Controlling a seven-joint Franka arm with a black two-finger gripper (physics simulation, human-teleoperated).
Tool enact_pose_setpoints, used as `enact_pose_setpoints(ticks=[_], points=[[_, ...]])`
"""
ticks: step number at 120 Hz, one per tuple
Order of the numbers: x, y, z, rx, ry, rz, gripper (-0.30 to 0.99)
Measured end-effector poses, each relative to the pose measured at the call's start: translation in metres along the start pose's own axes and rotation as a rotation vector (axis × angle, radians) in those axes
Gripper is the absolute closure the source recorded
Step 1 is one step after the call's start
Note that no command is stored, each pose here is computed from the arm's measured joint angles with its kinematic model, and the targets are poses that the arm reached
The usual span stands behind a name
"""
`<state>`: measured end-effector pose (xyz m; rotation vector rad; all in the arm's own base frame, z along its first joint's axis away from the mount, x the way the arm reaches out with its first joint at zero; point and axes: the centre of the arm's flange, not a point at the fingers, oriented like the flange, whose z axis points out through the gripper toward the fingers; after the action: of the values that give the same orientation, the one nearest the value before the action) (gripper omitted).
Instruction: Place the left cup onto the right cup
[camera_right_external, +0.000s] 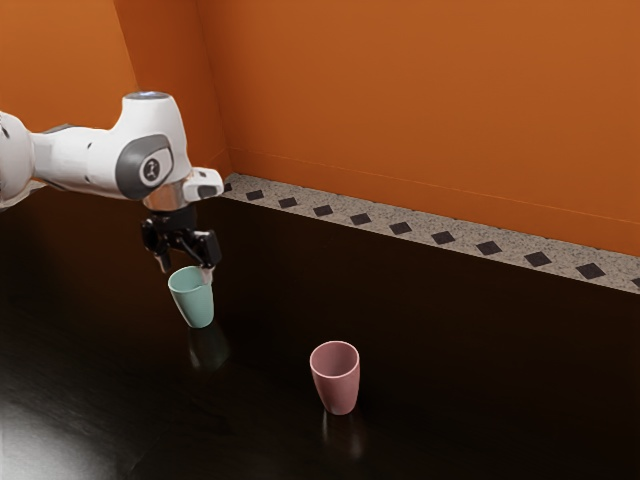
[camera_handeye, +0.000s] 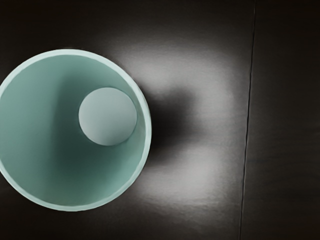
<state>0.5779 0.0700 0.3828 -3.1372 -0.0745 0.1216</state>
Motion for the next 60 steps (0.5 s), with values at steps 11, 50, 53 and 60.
enact_pose_setpoints(ticks=[11,50,53,60], points=[[0.005,0.000,0.005,0.001,0.014,-0.007,0.00],[0.021,0.000,0.014,0.011,0.046,-0.015,0.00],[0.022,0.000,0.015,0.012,0.046,-0.015,0.00],[0.024,0.000,0.017,0.014,0.047,-0.015,0.00]])
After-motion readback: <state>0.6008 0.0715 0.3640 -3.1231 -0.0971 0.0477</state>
